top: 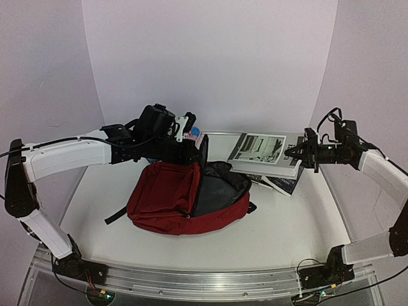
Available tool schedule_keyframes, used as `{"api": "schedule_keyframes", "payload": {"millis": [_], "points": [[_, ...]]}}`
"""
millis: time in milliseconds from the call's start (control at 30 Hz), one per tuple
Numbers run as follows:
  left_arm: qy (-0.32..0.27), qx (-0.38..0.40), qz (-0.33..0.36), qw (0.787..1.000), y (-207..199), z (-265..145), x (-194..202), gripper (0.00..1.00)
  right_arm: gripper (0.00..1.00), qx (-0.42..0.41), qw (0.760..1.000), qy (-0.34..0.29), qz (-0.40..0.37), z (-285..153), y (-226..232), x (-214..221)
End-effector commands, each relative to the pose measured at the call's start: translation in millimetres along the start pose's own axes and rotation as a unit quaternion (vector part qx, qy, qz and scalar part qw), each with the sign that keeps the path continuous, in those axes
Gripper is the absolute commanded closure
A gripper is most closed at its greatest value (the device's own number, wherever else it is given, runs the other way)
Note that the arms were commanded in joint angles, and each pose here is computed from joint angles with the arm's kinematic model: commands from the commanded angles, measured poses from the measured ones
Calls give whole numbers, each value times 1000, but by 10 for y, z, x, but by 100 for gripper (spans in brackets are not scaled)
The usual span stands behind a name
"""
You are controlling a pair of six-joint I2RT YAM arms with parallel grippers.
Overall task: Pack the student bag
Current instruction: Place the book in the student bag.
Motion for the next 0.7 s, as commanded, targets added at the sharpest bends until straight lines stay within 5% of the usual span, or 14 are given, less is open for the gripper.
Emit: {"api": "schedule_keyframes", "payload": {"millis": [0, 467, 667], "points": [[-66, 18, 22, 997, -108, -178, -234, 100, 100, -43, 999, 26, 21, 195, 94, 10], [-125, 57, 105, 985, -327, -411, -221, 100, 100, -10, 989, 133, 70, 1084, -167, 279], [-141, 79, 146, 976, -440, -446, -252, 100, 100, -40, 990, 120, 64, 1379, -103, 189]]}}
Point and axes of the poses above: each gripper's point midway between its finger pads, its own z axis out along the fingers, its own y axis along the line the jaws close on, x = y × z, the point moved 5 cm from there along -z, back along the fingers, and after that the axes turned 1 degree about -z, right-handed, at the moved point
